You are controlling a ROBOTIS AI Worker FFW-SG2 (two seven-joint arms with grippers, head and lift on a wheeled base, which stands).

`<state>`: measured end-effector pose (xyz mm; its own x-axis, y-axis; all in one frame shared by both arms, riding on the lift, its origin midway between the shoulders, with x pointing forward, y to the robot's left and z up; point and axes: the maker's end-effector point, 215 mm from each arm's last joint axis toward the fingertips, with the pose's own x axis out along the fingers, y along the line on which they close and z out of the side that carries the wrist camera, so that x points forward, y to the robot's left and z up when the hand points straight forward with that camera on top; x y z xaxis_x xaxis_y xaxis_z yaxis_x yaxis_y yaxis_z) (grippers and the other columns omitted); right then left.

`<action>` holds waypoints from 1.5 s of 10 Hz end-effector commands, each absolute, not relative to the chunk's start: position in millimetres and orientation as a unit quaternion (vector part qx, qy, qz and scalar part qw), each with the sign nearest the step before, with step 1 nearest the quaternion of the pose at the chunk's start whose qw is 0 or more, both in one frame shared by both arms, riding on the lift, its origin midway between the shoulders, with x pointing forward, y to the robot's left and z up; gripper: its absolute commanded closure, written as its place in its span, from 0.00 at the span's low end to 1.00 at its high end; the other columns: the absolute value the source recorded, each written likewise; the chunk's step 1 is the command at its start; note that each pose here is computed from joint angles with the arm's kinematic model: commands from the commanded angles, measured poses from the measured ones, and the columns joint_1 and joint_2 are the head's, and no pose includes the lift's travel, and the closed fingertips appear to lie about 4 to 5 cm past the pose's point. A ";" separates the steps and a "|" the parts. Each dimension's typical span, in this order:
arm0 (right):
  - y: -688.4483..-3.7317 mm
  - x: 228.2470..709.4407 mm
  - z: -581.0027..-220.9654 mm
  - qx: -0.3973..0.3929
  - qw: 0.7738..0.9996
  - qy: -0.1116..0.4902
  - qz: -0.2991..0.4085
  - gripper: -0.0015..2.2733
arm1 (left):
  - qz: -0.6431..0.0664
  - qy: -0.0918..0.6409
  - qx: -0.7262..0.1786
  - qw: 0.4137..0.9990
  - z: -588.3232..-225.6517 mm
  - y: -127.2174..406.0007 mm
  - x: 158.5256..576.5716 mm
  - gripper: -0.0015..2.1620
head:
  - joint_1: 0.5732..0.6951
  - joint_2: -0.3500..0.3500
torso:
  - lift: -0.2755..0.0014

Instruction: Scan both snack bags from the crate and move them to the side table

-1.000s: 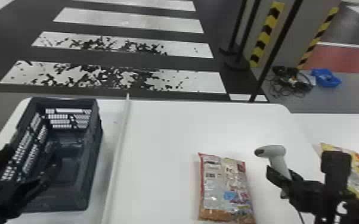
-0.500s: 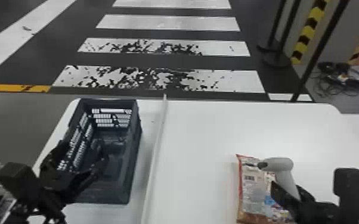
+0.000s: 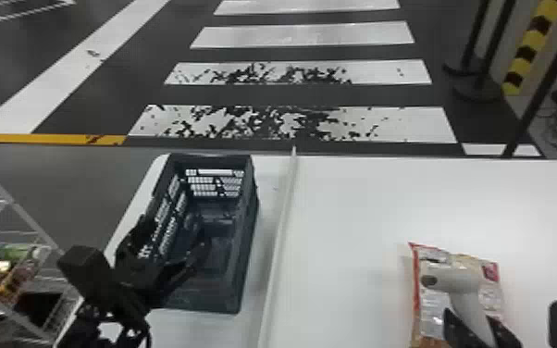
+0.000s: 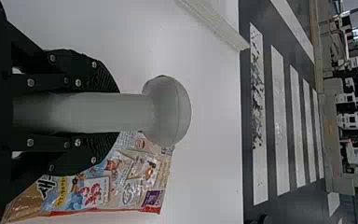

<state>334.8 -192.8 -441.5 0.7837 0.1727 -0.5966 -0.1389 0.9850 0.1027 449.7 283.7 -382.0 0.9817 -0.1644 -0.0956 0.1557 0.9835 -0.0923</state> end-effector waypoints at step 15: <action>-391.4 422.8 -457.3 0.054 0.965 0.257 -0.007 0.99 | -0.089 0.054 -0.036 0.994 -377.9 276.9 439.8 0.01 | 1.00 0.35 | 0.65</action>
